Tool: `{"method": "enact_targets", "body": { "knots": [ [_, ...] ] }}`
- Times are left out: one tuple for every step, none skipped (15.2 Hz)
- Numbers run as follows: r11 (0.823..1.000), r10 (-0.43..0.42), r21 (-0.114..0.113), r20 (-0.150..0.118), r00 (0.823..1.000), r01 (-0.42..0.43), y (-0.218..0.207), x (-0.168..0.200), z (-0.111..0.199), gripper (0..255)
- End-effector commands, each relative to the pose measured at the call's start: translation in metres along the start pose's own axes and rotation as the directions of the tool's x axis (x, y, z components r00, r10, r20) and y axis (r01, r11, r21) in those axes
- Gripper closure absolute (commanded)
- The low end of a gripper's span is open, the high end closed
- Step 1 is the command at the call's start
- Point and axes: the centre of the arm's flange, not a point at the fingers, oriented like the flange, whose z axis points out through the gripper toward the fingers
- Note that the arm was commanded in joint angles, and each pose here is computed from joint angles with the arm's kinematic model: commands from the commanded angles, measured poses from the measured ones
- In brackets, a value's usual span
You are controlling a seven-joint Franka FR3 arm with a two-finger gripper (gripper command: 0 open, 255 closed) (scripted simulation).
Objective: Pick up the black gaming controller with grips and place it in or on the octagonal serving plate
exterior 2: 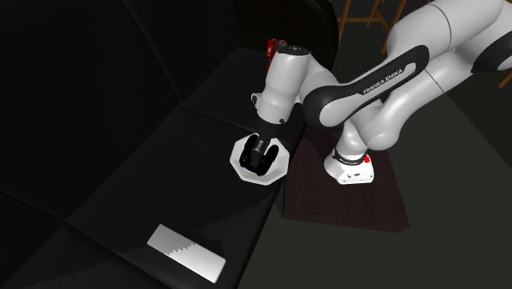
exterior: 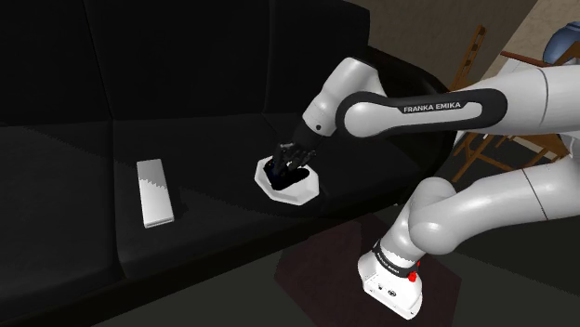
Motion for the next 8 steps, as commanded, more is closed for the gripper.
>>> {"method": "enact_targets", "body": {
  "knots": [
    [1.0,0.004,-0.011,0.011,1.0,-0.004,0.003,-0.001,0.004,255],
    [1.0,0.004,-0.01,0.011,1.0,-0.004,0.002,-0.001,0.004,0],
    [1.0,0.004,-0.011,0.011,1.0,-0.004,0.002,0.0,0.003,0],
    [1.0,0.004,-0.01,0.011,1.0,-0.004,0.002,0.0,0.003,0],
    [1.0,0.004,-0.01,0.011,1.0,-0.004,0.001,-0.001,0.003,0],
    [1.0,0.004,-0.01,0.011,1.0,-0.004,0.001,0.0,0.003,0],
    [1.0,0.004,-0.011,0.011,1.0,-0.004,0.003,-0.001,0.004,0],
    [1.0,0.004,-0.011,0.011,1.0,-0.004,0.003,-0.001,-0.009,0]
  ]
}}
